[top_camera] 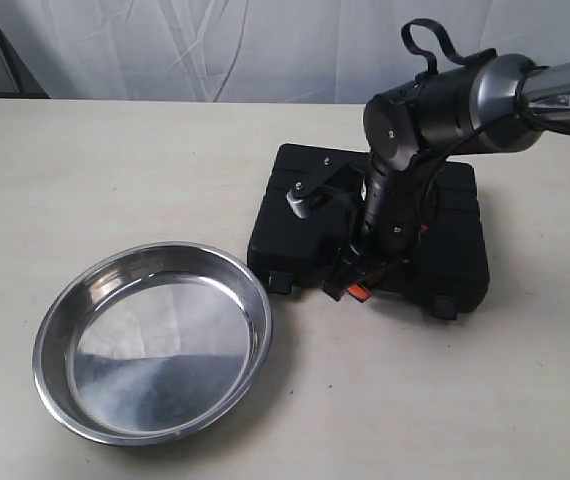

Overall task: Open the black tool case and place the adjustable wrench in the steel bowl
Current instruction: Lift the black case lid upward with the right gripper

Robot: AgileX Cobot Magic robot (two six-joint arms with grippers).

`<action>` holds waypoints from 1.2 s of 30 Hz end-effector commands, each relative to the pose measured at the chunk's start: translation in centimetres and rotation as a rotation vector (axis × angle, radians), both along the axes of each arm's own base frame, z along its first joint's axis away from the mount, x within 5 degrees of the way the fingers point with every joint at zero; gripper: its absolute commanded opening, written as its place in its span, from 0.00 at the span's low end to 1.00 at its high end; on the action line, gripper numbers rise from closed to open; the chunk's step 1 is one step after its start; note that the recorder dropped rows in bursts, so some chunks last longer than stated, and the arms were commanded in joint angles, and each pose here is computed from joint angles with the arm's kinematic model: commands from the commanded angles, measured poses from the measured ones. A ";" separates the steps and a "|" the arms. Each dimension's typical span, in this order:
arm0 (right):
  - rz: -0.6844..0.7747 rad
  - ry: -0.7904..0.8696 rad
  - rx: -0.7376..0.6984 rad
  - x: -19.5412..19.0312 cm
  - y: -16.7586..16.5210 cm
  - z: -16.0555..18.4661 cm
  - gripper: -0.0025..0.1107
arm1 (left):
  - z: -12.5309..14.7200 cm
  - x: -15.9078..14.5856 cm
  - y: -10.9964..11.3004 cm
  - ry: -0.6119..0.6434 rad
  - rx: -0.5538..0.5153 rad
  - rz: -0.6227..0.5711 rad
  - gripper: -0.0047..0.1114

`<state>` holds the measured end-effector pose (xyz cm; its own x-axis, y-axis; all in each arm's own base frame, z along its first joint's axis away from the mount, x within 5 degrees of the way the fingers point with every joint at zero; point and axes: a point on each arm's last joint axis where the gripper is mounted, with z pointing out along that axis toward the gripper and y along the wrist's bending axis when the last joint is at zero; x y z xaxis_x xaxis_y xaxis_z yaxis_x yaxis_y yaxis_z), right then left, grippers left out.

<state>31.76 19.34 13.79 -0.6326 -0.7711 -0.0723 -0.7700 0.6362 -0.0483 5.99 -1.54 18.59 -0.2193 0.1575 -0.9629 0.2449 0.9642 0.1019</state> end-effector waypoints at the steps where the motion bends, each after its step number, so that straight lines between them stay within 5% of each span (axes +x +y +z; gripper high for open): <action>1: 0.002 -0.022 0.006 0.4 0.0 -0.3 0.36 | 0.1 0.0 0.0 -0.015 -0.010 -0.003 0.04; 8: 0.002 -0.012 0.000 0.3 0.0 -0.3 0.02 | 0.1 0.0 0.0 -0.015 -0.010 -0.003 0.04; 28: -0.013 -0.122 0.089 -1.2 -0.8 7.4 0.01 | 0.1 0.0 0.0 -0.015 -0.010 -0.003 0.04; 36: 0.005 -0.403 0.066 -1.4 -2.6 13.2 0.01 | 0.1 0.0 0.0 -0.015 -0.010 -0.003 0.04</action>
<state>30.10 17.68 24.72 -0.5630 -0.7673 -0.3071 -0.7502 0.6304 -0.1996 5.99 -1.54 18.59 -0.2193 0.1575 -0.9629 0.2449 0.9642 0.1019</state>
